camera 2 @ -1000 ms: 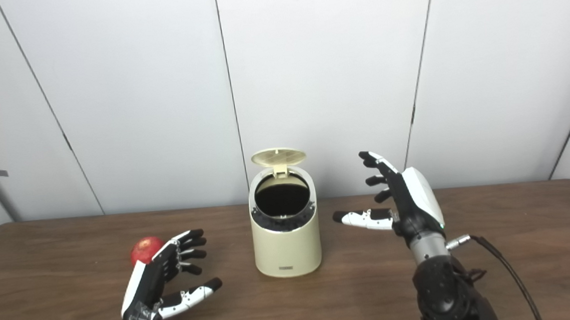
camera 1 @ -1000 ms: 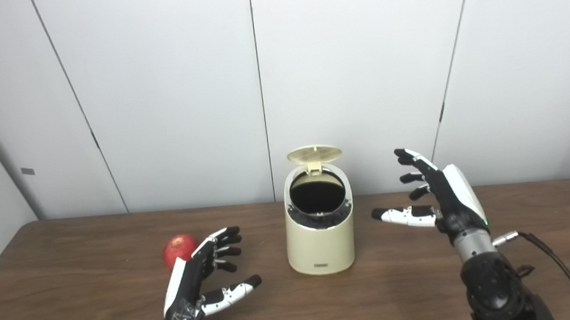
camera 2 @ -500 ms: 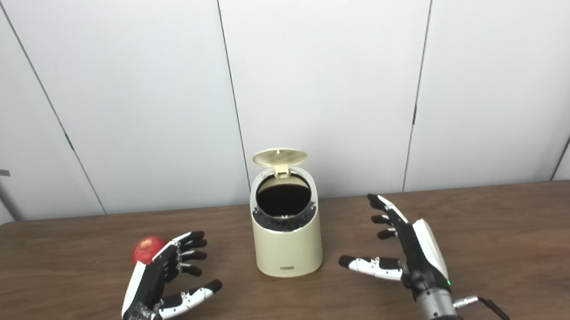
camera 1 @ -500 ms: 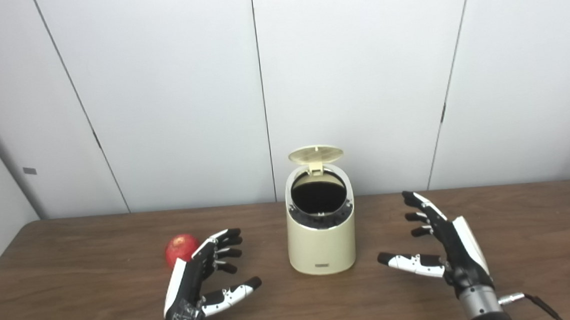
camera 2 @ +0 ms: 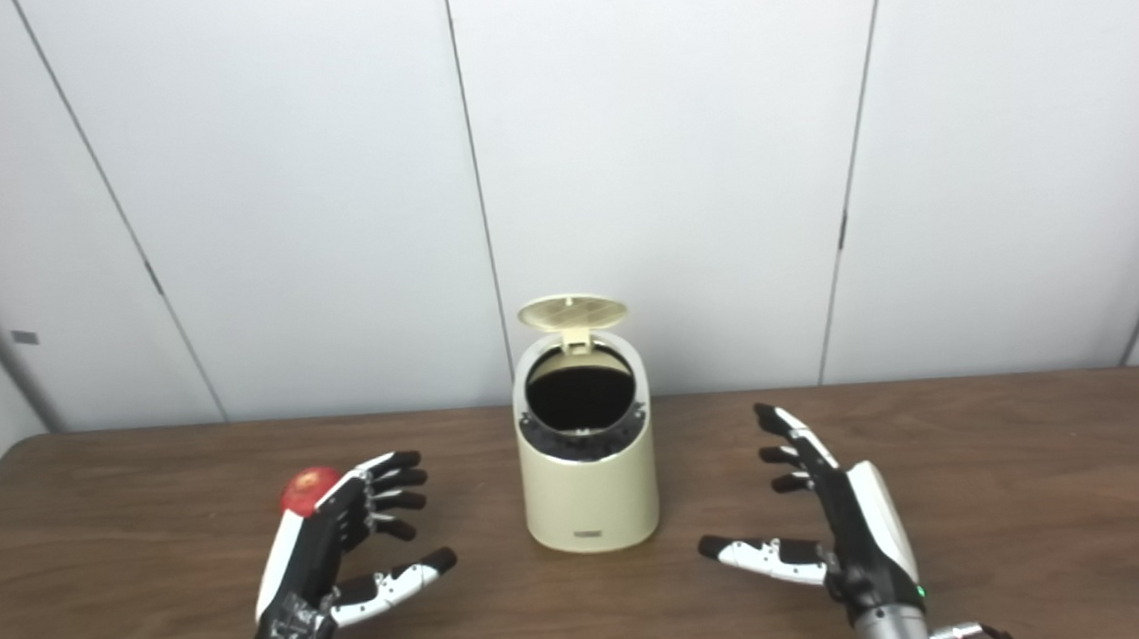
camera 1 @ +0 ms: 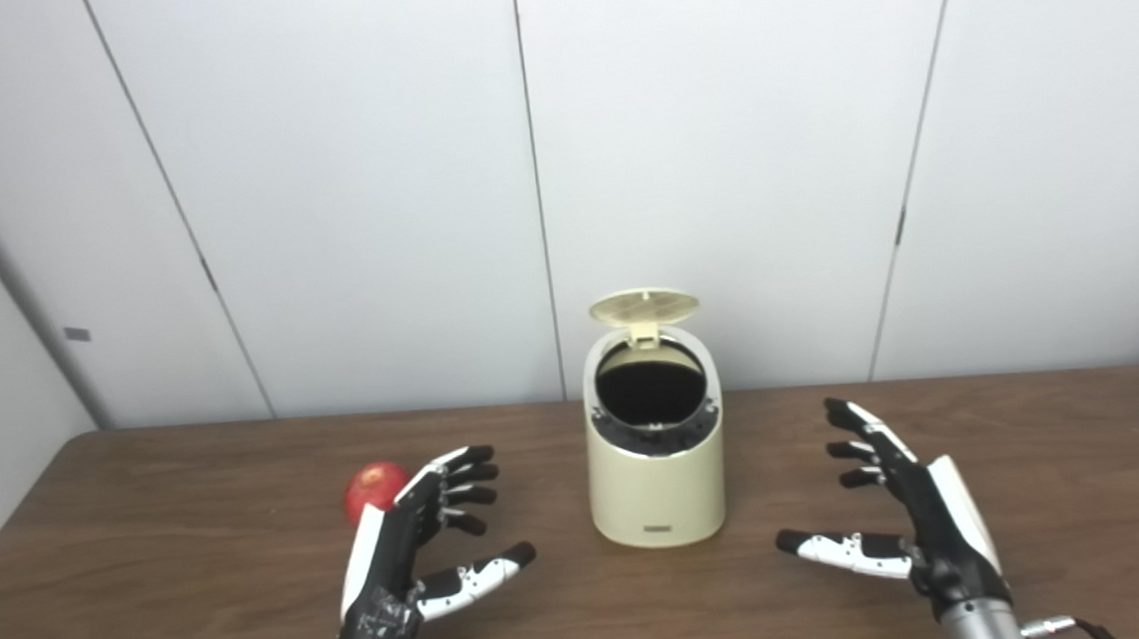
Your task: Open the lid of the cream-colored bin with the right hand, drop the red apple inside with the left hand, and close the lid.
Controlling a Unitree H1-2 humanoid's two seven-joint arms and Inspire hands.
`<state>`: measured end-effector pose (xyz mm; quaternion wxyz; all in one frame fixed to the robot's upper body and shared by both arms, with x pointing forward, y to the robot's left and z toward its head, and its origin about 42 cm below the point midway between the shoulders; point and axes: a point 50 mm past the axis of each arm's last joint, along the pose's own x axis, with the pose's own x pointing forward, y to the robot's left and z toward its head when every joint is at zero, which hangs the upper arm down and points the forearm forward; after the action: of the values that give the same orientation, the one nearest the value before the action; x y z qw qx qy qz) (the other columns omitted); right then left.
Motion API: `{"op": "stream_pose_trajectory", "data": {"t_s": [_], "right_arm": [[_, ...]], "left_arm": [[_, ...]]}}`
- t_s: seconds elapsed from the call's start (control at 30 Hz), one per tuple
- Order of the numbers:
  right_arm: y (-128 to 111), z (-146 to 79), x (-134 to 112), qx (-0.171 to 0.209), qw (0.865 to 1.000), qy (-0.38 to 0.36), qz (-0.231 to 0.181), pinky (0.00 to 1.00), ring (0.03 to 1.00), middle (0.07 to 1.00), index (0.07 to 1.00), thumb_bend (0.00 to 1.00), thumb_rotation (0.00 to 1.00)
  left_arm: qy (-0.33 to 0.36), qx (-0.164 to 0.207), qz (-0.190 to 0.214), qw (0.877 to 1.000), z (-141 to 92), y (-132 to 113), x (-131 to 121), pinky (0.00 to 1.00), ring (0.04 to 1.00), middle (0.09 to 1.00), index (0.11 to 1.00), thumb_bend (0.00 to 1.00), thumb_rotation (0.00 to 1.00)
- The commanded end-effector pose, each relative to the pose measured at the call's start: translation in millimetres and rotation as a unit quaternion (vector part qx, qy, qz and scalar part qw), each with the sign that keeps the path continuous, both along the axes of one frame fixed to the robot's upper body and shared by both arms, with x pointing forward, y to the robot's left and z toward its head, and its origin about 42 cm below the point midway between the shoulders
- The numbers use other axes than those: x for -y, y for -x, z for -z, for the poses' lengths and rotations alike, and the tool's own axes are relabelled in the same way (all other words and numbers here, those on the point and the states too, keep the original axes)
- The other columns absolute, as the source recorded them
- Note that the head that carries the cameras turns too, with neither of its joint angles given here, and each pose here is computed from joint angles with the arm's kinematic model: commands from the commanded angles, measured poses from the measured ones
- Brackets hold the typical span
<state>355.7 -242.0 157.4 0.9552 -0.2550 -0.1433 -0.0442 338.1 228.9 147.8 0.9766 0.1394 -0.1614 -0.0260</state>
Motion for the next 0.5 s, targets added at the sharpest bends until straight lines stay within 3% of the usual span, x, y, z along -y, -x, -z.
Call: {"op": "stream_pose_trajectory", "data": {"t_s": [0.0, 0.13, 0.27, 0.47], "right_arm": [[-5, -14, 9, 0.044, 0.999, -0.001, -0.005, 0.66, 0.780, 0.877, 0.881, 0.76, 0.14], [-5, -12, 16, 0.042, 0.999, -0.012, -0.004, 0.69, 0.789, 0.887, 0.884, 0.76, 0.06], [-3, -14, 16, 0.035, 0.999, -0.014, -0.001, 0.70, 0.789, 0.885, 0.883, 0.76, 0.06], [1, -20, 14, 0.037, 0.999, -0.005, -0.002, 0.70, 0.785, 0.882, 0.881, 0.75, 0.04]], "left_arm": [[0.000, 0.041, 0.003, 0.999, -18, -4, 9, 0.56, 0.678, 0.739, 0.789, 0.68, 0.03], [-0.001, 0.039, 0.007, 0.999, -15, -6, 18, 0.55, 0.689, 0.750, 0.785, 0.68, 0.02], [-0.010, 0.048, 0.002, 0.999, -16, -7, 20, 0.54, 0.681, 0.746, 0.779, 0.67, 0.03], [-0.046, 0.075, -0.038, 0.995, -30, -5, 8, 0.53, 0.669, 0.739, 0.765, 0.71, 0.04]]}}
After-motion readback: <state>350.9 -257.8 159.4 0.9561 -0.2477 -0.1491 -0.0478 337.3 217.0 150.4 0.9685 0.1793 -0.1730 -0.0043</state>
